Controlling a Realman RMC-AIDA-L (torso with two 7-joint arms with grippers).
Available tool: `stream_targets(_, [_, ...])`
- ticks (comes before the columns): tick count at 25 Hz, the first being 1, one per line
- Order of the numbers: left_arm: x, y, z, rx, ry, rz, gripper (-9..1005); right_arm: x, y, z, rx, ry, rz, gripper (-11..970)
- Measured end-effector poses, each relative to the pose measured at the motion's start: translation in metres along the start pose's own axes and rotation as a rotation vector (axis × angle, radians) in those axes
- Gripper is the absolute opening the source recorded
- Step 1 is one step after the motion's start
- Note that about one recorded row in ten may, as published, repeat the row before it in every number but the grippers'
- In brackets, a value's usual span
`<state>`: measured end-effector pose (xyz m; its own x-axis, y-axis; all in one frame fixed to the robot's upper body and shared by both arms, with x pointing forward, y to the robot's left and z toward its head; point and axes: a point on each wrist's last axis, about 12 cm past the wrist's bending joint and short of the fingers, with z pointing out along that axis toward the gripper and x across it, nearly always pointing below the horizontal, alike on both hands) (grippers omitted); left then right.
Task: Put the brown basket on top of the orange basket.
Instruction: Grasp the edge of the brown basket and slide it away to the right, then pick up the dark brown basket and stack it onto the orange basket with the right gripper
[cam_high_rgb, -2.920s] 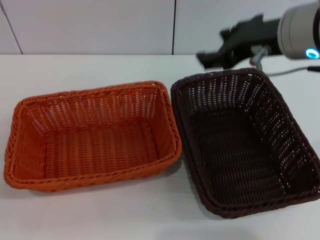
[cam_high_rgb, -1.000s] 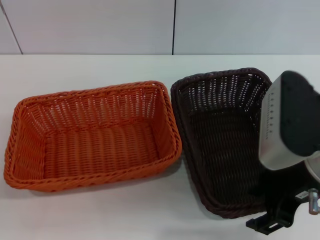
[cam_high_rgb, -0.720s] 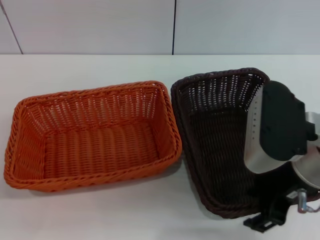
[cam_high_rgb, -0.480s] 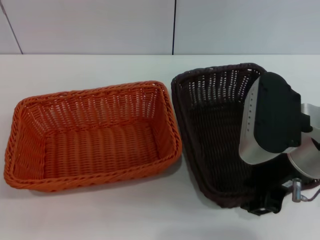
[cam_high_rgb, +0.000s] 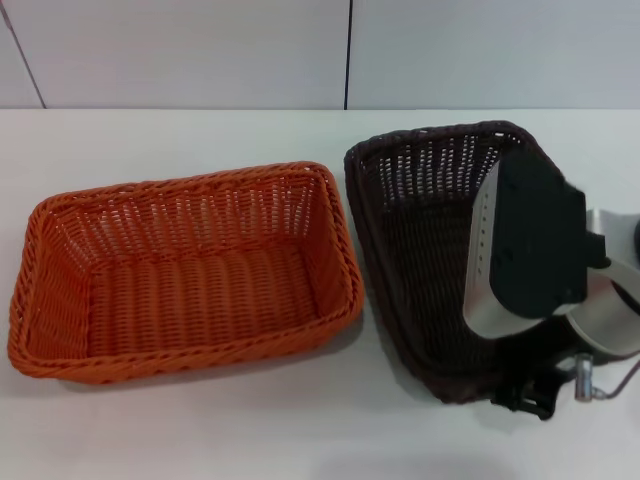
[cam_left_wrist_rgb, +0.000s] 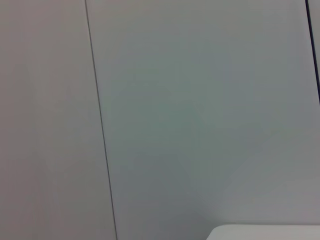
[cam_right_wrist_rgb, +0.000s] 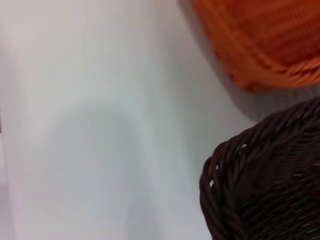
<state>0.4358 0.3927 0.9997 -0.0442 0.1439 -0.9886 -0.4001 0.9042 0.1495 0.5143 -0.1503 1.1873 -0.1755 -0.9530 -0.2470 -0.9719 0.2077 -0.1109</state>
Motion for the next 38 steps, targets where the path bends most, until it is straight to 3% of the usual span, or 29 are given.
stream_targets(10, [0.001, 0.002, 0.000, -0.009, 0.006, 0.002, 788, -0.018, -0.009, -0.030, 0.203, -0.101, 0.052, 158])
stream_targets(23, [-0.002, 0.001, 0.003, -0.023, -0.007, -0.019, 788, -0.047, -0.009, -0.071, 0.445, -0.229, -0.044, 153])
stream_targets(27, [-0.002, 0.001, 0.004, -0.022, -0.008, -0.033, 788, -0.063, -0.004, -0.069, 0.502, -0.254, -0.218, 153])
stream_targets(28, [-0.002, 0.000, 0.004, -0.021, -0.009, -0.041, 788, -0.063, -0.004, -0.069, 0.502, -0.254, -0.218, 153])
stream_targets(30, [-0.003, 0.000, 0.005, -0.021, -0.012, -0.059, 788, -0.071, 0.002, -0.066, 0.553, -0.236, -0.412, 153])
stream_targets(31, [-0.003, 0.000, 0.005, -0.021, -0.012, -0.059, 788, -0.071, 0.002, -0.066, 0.553, -0.236, -0.412, 153])
stream_targets(33, [-0.003, 0.000, 0.005, -0.021, -0.015, -0.061, 788, -0.072, 0.004, -0.066, 0.580, -0.224, -0.523, 153])
stream_targets(34, [-0.003, 0.000, 0.004, -0.022, -0.016, -0.068, 788, -0.070, 0.007, -0.063, 0.616, -0.216, -0.632, 153])
stream_targets(38, [-0.002, -0.001, 0.003, -0.022, -0.008, -0.071, 788, -0.070, 0.008, -0.059, 0.671, -0.199, -0.741, 153])
